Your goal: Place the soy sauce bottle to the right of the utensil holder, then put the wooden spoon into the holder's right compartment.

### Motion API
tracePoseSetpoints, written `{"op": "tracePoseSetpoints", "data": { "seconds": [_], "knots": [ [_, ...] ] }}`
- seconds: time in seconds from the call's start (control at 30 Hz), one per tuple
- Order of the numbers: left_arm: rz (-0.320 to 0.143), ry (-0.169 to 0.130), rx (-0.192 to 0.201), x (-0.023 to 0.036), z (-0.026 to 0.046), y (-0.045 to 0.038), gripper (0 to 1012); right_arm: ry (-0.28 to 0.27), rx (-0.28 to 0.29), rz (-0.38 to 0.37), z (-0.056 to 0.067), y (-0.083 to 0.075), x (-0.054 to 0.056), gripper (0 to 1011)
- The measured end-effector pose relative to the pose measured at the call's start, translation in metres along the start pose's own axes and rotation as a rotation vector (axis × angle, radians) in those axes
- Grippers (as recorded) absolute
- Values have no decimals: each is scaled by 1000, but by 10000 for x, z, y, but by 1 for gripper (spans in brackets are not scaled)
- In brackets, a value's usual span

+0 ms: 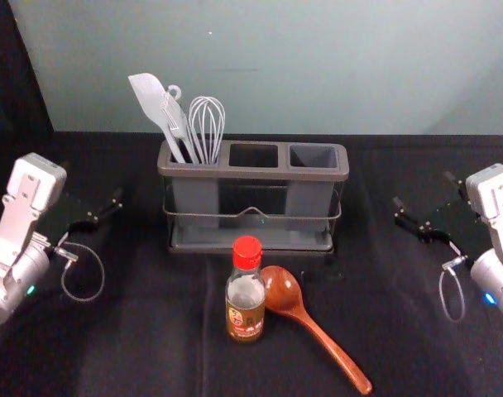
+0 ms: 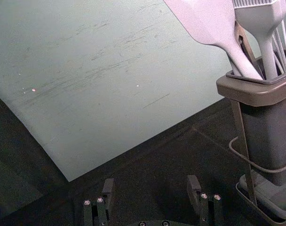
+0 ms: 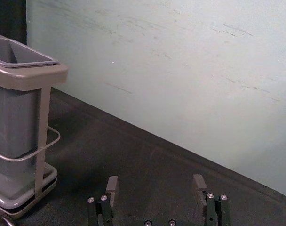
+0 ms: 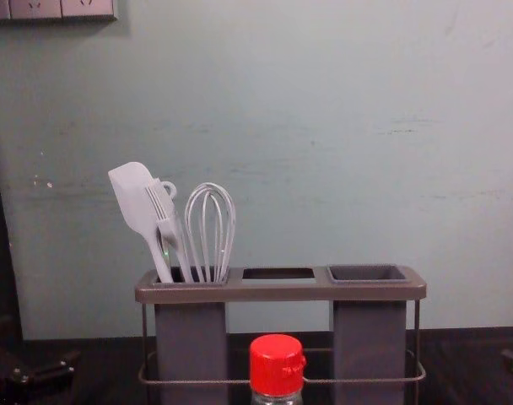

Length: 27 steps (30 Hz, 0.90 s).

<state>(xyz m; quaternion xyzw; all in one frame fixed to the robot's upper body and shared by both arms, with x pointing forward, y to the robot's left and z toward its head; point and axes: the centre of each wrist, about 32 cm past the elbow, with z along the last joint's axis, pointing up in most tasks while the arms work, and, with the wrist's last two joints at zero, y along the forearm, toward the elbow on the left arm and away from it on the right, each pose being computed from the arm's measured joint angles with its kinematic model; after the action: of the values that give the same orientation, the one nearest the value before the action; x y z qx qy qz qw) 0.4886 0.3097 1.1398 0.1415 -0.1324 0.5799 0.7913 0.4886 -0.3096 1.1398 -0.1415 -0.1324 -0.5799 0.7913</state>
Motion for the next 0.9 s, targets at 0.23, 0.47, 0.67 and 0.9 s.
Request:
{"op": "tracePoseSetpoints", "data": {
  "seconds": [0.23, 0.47, 0.67, 0.9],
  "knots": [
    [0, 0, 0, 0, 0, 0, 1000, 0, 0, 0, 0, 0, 0, 1003],
    [0, 0, 0, 0, 0, 0, 1000, 0, 0, 0, 0, 0, 0, 1003],
    [0, 0, 0, 0, 0, 0, 1000, 0, 0, 0, 0, 0, 0, 1002],
    [0, 0, 0, 0, 0, 0, 1000, 0, 0, 0, 0, 0, 0, 1003]
  ]
}}
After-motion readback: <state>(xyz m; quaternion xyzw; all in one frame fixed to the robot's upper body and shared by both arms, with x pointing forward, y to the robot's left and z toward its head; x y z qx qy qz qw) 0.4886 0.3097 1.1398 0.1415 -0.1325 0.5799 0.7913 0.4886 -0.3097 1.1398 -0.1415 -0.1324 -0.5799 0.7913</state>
